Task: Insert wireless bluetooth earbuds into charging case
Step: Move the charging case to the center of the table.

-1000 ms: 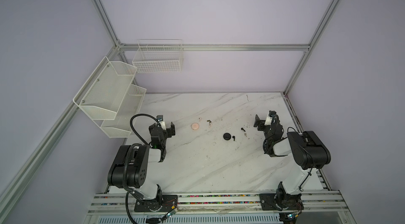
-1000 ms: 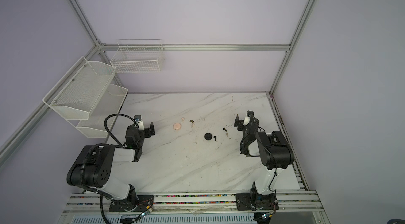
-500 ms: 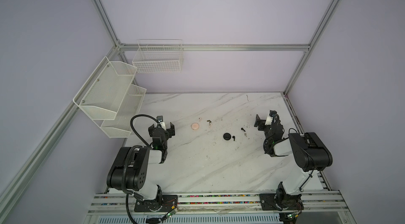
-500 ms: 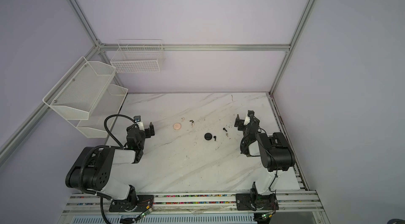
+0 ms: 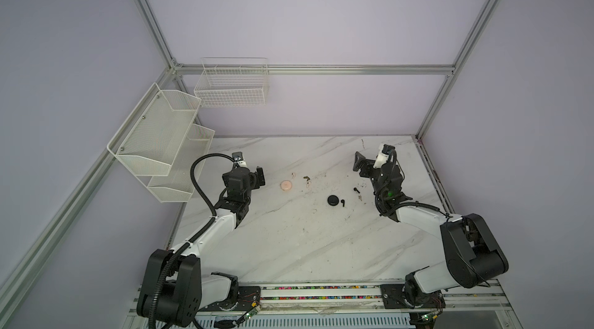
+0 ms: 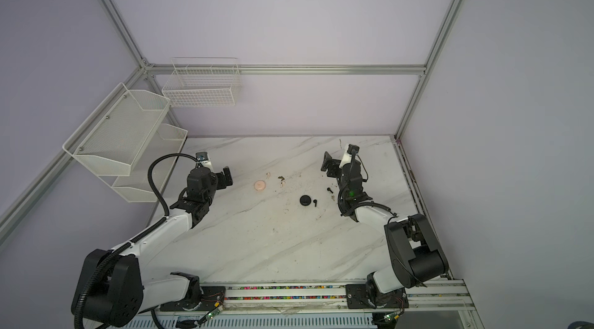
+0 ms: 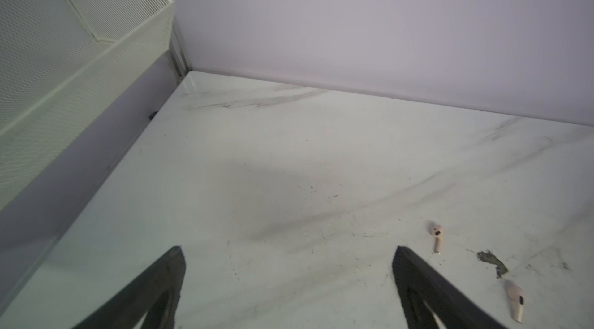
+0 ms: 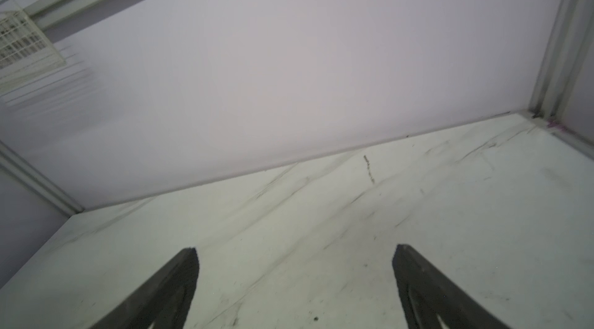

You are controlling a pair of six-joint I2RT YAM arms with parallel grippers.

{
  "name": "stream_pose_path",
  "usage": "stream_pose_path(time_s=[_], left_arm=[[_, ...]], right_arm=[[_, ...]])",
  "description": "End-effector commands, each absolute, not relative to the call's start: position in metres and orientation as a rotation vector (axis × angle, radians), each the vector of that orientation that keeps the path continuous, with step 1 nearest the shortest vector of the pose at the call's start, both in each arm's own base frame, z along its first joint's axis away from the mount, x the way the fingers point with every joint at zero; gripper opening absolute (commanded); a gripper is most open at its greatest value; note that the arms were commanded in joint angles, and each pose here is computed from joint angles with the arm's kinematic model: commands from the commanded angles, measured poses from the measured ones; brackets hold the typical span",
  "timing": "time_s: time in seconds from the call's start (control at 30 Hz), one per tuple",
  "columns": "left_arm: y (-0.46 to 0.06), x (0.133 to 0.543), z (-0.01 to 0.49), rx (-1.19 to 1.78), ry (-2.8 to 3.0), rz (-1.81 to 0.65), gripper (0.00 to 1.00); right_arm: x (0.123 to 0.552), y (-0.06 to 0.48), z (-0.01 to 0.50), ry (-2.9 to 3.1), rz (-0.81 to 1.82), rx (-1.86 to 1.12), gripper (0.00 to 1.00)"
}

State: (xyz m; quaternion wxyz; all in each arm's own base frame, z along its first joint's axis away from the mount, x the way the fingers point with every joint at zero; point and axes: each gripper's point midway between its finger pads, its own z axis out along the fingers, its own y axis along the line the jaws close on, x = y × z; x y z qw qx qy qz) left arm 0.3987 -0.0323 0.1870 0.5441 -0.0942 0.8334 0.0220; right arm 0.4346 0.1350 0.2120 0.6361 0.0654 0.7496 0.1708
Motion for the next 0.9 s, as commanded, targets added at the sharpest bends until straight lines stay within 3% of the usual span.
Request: stream_pose_path(time_s=[0.0, 0.33, 0.73, 0.87], left_arm=[[-0.071, 0.401, 0.182, -0.242, 2.075, -0.107, 1.0], [-0.14, 0.407, 0.162, -0.16, 2.19, -0.332, 1.0], [-0.166, 0.391, 0.145, -0.169, 2.304, -0.491, 1.0], [-0.172, 0.38, 0.136, -0.132, 2.347, -0.529, 1.0]], right_arm=[[0.425, 0.149, 0.182, 1.822, 0.463, 0.203, 0.97], [0.422, 0.19, 0.151, 1.985, 0.539, 0.051, 0.97], [0.398, 0.214, 0.12, 2.255, 0.48, -0.094, 0.97], [0.39, 0.232, 0.094, 2.357, 0.435, -0.198, 0.92]])
